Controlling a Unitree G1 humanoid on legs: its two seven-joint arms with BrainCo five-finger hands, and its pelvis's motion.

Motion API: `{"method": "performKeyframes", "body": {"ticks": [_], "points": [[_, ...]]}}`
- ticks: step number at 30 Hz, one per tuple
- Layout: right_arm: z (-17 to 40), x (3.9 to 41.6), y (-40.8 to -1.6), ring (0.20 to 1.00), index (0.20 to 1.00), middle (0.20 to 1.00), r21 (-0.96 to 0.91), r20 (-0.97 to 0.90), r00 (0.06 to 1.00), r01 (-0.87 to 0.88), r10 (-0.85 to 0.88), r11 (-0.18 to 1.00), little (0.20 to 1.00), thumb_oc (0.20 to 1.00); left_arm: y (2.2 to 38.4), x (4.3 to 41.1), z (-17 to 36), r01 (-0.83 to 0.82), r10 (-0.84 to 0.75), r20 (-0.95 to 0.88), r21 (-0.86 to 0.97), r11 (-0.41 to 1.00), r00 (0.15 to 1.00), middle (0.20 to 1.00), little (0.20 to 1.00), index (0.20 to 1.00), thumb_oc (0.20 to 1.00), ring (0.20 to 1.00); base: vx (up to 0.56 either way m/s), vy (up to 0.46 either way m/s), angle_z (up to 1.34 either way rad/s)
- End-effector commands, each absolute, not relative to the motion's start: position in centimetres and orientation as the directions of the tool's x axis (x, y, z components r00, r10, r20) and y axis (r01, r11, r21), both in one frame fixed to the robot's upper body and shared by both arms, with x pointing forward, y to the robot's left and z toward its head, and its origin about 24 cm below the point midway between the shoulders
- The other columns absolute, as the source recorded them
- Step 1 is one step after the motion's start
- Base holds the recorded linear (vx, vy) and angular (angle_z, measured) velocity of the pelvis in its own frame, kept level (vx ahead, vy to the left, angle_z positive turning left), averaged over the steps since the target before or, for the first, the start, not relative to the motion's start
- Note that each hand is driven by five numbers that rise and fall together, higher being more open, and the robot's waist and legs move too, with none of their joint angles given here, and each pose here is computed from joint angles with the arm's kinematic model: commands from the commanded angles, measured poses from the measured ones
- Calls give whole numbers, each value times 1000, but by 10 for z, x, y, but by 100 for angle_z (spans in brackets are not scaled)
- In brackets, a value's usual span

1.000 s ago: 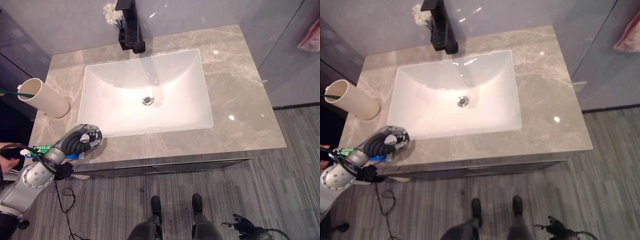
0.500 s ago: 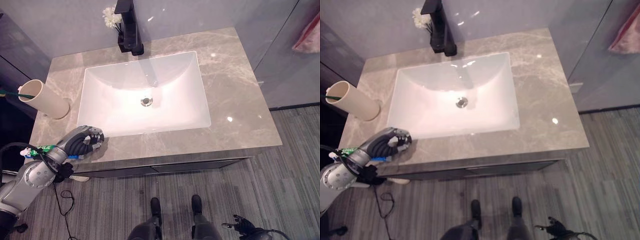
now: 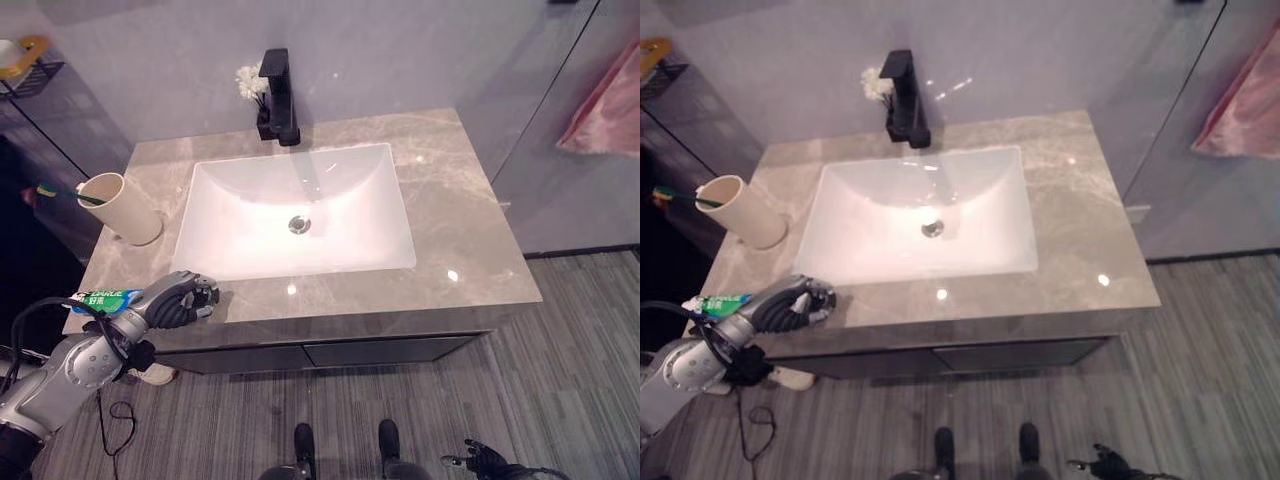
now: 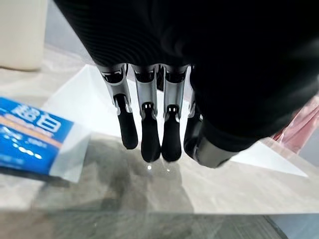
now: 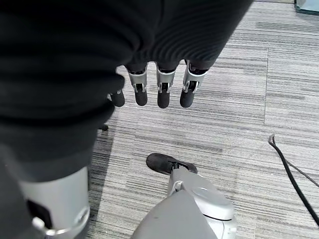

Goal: Put brush and paste in cup on sink, flatten towel.

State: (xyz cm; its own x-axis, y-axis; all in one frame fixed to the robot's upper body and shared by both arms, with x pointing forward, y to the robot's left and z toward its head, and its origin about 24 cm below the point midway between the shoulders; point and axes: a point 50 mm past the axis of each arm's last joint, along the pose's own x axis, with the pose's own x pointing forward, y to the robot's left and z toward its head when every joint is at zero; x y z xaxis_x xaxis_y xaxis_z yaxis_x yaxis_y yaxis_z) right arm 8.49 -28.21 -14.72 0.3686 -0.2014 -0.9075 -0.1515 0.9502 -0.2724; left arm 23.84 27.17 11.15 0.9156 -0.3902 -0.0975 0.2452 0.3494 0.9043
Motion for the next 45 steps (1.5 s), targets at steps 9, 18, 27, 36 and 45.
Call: {"method": "performKeyframes", "body": {"ticks": [9,18,27,36,45], "points": [[-156,64,-272,1000,1000,1000,-251,-944,267,-208,-192,945,1000,1000,275,238,179,-53,-388,198,934,352,900,1000,1000,1000,1000,1000,15,20,19],[-153,89,-266,1000,1000,1000,-256,-926,341,-245,-164,935,1000,1000,293,229,184,-107,-299,237,913,393,924,1000,1000,1000,1000,1000,12,46,13],[-153,96,-259,1000,1000,1000,-254,-925,355,-308,-137,917,1000,1000,292,226,184,-121,-288,257,901,417,922,1000,1000,1000,1000,1000,-33,123,1],[-158,86,-250,1000,1000,1000,-221,-938,331,-350,-100,910,1000,1000,298,224,174,-99,-254,225,898,429,941,1000,1000,1000,1000,1000,-26,48,-31],[-147,79,-287,1000,1000,1000,-305,-921,331,-277,-207,911,1000,1000,278,239,168,-74,-304,258,859,506,917,1000,1000,1000,1000,1000,-20,-22,32]]}}
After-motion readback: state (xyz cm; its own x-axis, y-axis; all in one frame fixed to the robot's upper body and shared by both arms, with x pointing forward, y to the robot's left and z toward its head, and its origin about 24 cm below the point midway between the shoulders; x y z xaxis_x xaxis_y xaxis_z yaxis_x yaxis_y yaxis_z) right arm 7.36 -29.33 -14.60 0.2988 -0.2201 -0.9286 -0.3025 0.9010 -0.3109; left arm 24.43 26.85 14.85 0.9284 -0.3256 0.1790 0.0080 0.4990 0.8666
